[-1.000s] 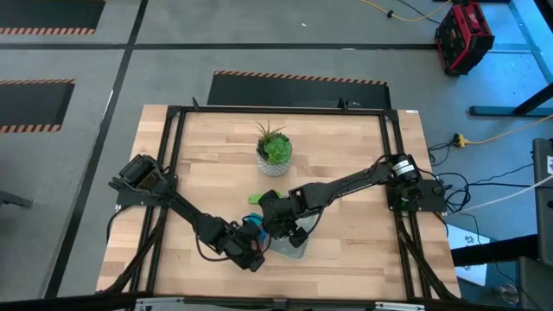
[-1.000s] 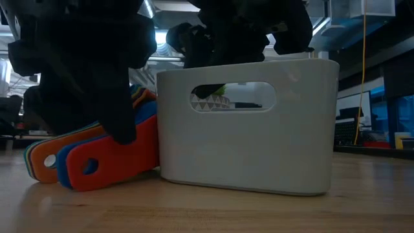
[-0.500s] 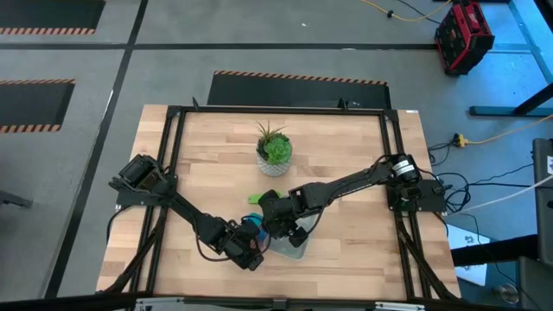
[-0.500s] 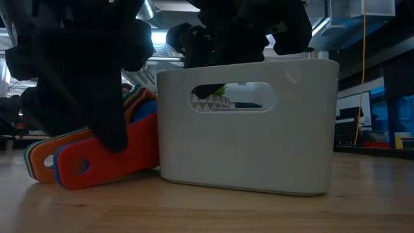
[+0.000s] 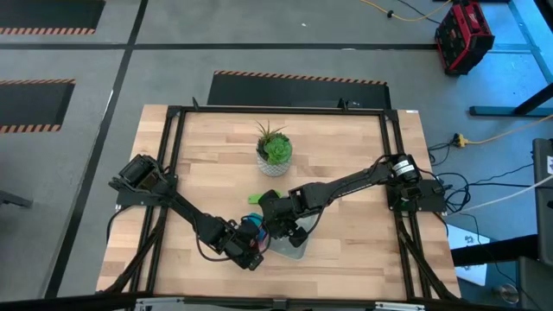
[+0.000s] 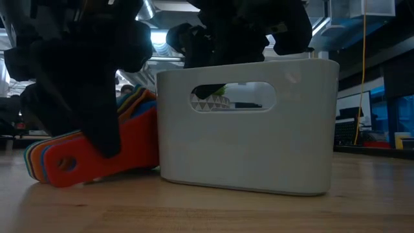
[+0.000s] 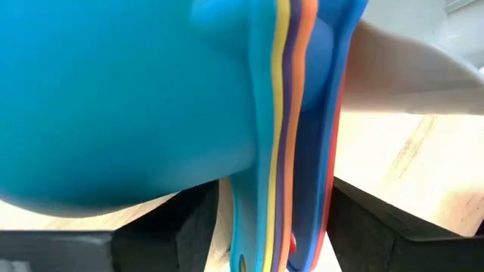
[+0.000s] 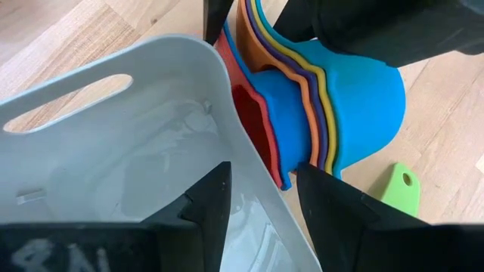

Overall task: Nest measuring cups in basket
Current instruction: Adjust the stacked measuring cups on the table

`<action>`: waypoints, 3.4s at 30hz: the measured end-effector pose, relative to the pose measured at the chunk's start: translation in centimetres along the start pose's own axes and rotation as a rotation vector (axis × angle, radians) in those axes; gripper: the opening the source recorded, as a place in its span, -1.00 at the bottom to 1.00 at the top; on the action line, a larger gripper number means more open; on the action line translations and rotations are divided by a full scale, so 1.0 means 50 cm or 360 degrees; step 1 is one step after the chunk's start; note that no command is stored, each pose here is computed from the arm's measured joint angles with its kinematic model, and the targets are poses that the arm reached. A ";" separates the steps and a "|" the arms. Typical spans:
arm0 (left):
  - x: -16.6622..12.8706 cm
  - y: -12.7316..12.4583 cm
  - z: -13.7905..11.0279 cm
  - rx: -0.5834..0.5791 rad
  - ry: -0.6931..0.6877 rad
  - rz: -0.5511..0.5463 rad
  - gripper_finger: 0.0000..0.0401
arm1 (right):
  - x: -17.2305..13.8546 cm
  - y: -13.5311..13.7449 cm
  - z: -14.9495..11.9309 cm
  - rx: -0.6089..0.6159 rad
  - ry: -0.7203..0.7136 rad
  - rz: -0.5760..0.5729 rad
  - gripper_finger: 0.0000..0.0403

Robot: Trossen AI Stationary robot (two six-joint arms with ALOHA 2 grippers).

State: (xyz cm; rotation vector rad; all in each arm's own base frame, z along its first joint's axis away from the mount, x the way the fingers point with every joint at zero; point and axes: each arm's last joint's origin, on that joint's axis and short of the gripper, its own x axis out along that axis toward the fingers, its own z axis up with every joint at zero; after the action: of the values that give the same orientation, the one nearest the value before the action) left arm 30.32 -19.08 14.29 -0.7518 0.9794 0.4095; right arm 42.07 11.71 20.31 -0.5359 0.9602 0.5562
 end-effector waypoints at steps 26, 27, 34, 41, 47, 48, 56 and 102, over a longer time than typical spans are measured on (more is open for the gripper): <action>-0.003 -0.003 0.001 -0.0001 0.0024 -0.0021 -0.66 | -0.157 0.006 0.004 0.0052 0.0015 -0.0153 -0.22; -0.005 -0.003 0.002 0.0000 0.0033 -0.0025 -0.66 | -0.163 0.007 0.002 0.0060 0.0027 -0.0145 -0.22; -0.070 -0.007 0.016 0.0102 0.0140 -0.0123 -0.66 | -0.161 0.018 -0.021 0.0132 0.0103 -0.0127 -0.22; -0.171 -0.006 0.046 0.0434 0.0212 -0.0347 -0.66 | -0.155 0.020 -0.033 0.0134 0.0177 -0.0197 -0.22; -0.244 0.036 0.096 0.0541 0.0282 -0.0490 -0.66 | -0.155 0.018 -0.031 0.0135 0.0156 -0.0208 -0.22; -0.250 0.048 0.103 0.0543 0.0301 -0.0536 -0.66 | -0.155 0.017 -0.031 0.0137 0.0157 -0.0208 -0.22; -0.234 0.186 0.110 0.0391 0.0410 -0.0871 -0.66 | -0.156 -0.001 -0.034 0.0165 0.0119 -0.0244 -0.22; -0.017 0.273 0.044 0.0033 0.0364 -0.1324 -0.63 | -0.176 -0.143 -0.093 0.0523 -0.0117 -0.0404 -0.22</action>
State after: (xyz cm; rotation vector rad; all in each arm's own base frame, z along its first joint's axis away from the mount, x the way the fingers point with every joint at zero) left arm 22.72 -8.15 10.53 -1.1241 0.7925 -0.4172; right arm 39.89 1.67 27.02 -0.3320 0.8759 0.1826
